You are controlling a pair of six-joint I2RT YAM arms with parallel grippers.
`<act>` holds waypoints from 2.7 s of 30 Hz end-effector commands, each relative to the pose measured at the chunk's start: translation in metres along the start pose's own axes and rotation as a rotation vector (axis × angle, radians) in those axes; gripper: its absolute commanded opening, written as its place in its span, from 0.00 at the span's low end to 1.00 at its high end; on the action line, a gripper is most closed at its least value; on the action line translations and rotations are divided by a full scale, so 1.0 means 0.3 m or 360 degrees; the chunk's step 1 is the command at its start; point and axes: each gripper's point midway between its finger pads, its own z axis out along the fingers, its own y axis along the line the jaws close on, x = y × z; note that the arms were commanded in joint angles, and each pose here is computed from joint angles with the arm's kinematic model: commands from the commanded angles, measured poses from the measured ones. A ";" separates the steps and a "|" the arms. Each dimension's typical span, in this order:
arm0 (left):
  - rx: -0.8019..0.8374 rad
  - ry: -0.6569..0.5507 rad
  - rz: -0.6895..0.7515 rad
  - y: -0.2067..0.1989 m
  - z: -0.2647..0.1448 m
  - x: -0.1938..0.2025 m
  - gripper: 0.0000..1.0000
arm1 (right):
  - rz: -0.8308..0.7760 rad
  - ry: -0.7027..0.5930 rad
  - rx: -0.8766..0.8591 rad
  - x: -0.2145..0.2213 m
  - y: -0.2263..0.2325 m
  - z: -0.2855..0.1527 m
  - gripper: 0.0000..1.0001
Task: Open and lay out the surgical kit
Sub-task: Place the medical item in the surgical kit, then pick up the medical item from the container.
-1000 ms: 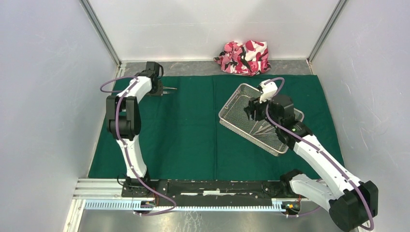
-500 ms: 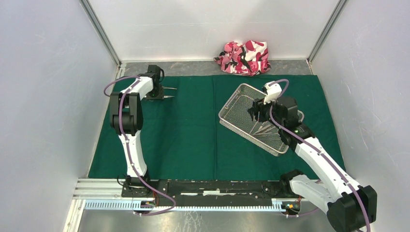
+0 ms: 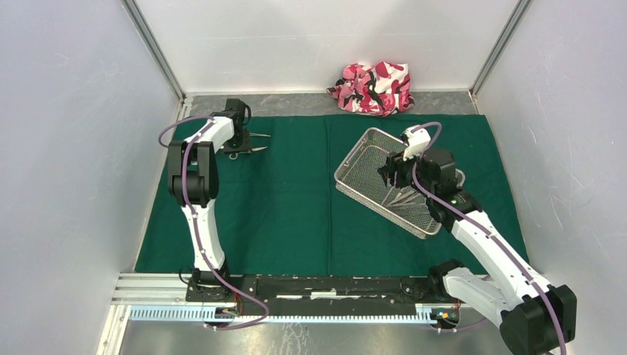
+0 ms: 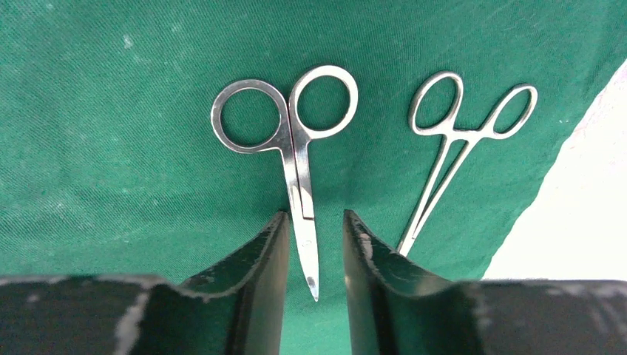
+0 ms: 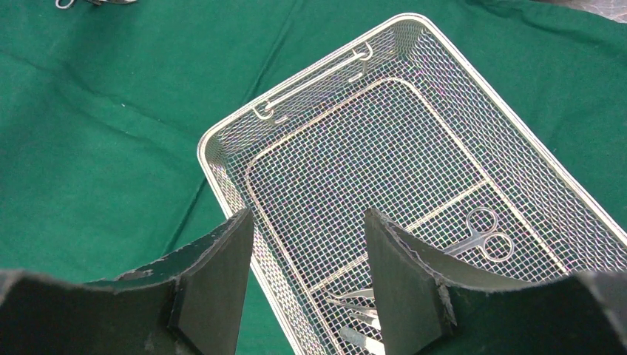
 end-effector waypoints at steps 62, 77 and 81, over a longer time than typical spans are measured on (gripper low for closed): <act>0.2071 0.0232 0.1901 0.060 -1.028 0.221 0.80 | 0.1380 0.1336 0.1361 0.684 -0.378 0.153 0.27; 0.2024 0.0223 0.1957 0.068 -0.969 0.231 0.81 | 0.1207 0.0877 0.1076 0.423 -0.402 0.203 0.00; 0.2072 0.0357 0.1967 0.087 -0.966 0.273 0.82 | 0.0910 0.0667 0.0833 0.333 -0.404 0.224 0.00</act>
